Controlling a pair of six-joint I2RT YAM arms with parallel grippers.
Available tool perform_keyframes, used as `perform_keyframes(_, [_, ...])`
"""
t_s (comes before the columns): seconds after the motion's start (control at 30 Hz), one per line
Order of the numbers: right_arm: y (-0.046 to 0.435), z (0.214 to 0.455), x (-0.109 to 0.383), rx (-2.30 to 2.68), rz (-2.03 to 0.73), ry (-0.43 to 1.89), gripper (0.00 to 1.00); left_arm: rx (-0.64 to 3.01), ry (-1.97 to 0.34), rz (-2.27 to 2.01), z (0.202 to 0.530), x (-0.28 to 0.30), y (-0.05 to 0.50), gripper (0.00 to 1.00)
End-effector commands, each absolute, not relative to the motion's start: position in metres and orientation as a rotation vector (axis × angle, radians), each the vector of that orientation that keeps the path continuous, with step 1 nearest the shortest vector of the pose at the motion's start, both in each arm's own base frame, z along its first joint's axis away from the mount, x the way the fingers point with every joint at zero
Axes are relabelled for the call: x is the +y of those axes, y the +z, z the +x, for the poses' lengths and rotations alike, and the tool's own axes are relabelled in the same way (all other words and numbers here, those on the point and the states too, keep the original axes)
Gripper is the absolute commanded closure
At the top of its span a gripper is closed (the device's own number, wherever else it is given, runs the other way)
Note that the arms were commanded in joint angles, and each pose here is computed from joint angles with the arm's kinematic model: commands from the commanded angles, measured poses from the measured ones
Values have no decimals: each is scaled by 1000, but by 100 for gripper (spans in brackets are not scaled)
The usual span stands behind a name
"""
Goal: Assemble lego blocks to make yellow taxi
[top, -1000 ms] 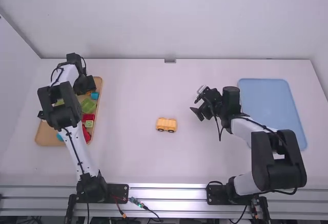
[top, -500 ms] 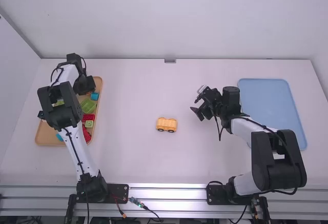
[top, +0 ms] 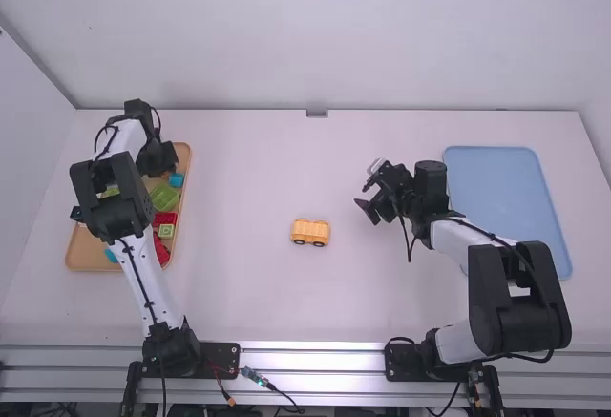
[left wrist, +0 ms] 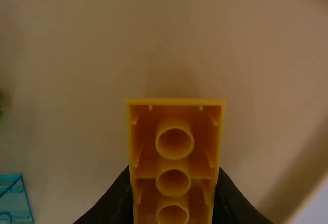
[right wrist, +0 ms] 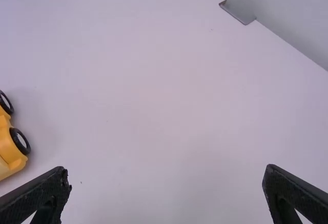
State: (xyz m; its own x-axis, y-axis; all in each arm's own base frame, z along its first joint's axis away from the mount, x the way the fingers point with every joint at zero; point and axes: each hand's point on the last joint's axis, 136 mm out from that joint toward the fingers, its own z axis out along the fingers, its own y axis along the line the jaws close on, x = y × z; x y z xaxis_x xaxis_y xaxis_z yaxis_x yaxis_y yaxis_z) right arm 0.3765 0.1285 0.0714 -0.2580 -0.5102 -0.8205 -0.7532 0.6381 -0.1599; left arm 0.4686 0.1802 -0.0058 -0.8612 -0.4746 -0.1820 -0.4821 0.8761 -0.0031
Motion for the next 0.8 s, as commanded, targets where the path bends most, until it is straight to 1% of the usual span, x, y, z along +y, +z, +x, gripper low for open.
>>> perform_keyframes(0.0, [91,385,129,1884,-972,320,1,2914,46,-751,461,173,-11,83])
perform_keyframes(0.03, [92,386,129,1886,-958,325,1,2911,45,-750,462,173,-8,85])
perform_keyframes(0.2, [98,389,130,1873,-930,335,1,2902,49,-740,467,176,8,86])
perform_keyframes(0.27, [102,392,131,1867,-899,345,1,2890,55,-701,474,178,19,90])
perform_keyframes(0.43, [109,396,132,1861,-845,372,1,2851,61,-672,486,182,48,90])
perform_keyframes(0.53, [116,396,136,1856,-805,436,1,2837,11,-636,492,177,68,91])
perform_keyframes(0.57, [119,395,140,1856,-787,479,1,2835,-40,-584,495,171,75,97])
perform_keyframes(0.67, [133,397,147,1850,-748,569,1,2801,-137,-502,505,158,89,98])
perform_keyframes(0.77, [136,400,147,1851,-745,568,1,2792,-71,-487,507,153,92,98])
